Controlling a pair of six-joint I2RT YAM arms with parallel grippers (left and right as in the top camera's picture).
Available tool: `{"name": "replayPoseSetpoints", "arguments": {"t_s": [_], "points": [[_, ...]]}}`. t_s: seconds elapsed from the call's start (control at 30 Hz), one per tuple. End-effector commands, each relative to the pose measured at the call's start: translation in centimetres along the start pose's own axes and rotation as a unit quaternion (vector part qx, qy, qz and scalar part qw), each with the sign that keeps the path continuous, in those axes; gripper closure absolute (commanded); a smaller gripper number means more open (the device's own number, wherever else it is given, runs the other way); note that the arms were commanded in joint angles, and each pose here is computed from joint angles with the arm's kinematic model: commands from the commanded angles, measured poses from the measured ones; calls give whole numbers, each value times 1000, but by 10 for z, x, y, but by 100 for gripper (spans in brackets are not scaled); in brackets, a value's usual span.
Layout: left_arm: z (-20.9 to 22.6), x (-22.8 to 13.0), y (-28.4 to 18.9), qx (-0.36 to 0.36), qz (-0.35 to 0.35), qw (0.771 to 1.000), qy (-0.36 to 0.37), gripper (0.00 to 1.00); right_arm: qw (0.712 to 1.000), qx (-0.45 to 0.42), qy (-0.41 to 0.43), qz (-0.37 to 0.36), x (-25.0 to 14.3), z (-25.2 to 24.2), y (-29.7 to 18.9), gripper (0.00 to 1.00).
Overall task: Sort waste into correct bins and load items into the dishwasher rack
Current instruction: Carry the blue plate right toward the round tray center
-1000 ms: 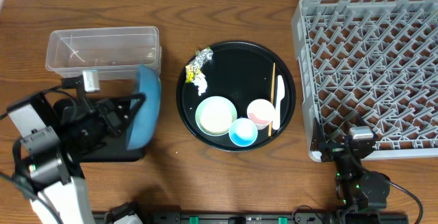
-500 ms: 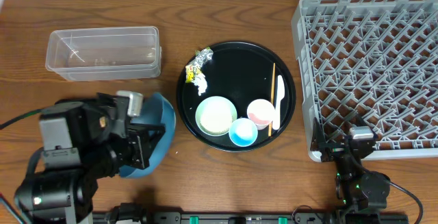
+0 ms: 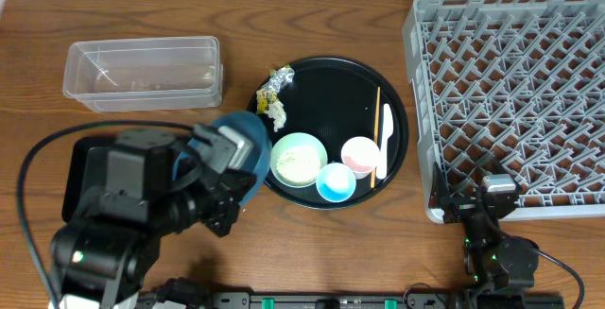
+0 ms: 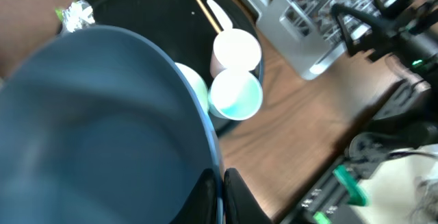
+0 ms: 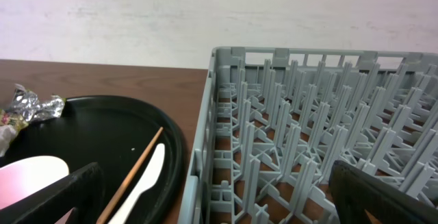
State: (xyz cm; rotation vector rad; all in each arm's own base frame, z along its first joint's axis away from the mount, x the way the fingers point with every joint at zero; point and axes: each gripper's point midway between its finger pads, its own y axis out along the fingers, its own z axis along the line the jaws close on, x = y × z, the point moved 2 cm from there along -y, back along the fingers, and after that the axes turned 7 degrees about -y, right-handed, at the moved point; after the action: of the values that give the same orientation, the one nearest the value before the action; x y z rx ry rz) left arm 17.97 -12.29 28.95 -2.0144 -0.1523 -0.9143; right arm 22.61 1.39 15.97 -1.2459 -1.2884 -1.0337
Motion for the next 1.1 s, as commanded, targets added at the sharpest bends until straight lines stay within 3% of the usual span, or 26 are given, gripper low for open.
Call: {"name": "replayPoseSetpoints", "arguments": {"t_s": [0.0, 0.37, 0.53, 0.67, 0.73, 0.8, 0.87, 1.07], "points": [[15, 7, 8, 60, 4, 997, 49, 94, 1000, -1, -5, 3, -2, 0, 0, 1], [4, 18, 49, 41, 40, 985, 165, 94, 1000, -1, -5, 3, -2, 0, 0, 1], [-6, 19, 44, 42, 28, 979, 199, 94, 1000, 1, -5, 1, -1, 0, 0, 1], [-18, 23, 35, 33, 1, 975, 218, 94, 993, 64, 99, -6, 4, 19, -1, 1], [-20, 23, 32, 31, -2, 975, 221, 94, 973, 109, 205, 2, 7, 32, -3, 1], [-21, 20, 32, 29, 1, 975, 222, 94, 926, 172, 334, 32, 9, 52, -9, 1], [-21, 16, 32, 23, 11, 973, 229, 95, 880, 229, 410, 68, 11, 70, -17, 1], [-21, -1, 32, 11, 46, 968, 247, 94, 865, 251, 431, 63, 20, 74, -20, 1]]}}
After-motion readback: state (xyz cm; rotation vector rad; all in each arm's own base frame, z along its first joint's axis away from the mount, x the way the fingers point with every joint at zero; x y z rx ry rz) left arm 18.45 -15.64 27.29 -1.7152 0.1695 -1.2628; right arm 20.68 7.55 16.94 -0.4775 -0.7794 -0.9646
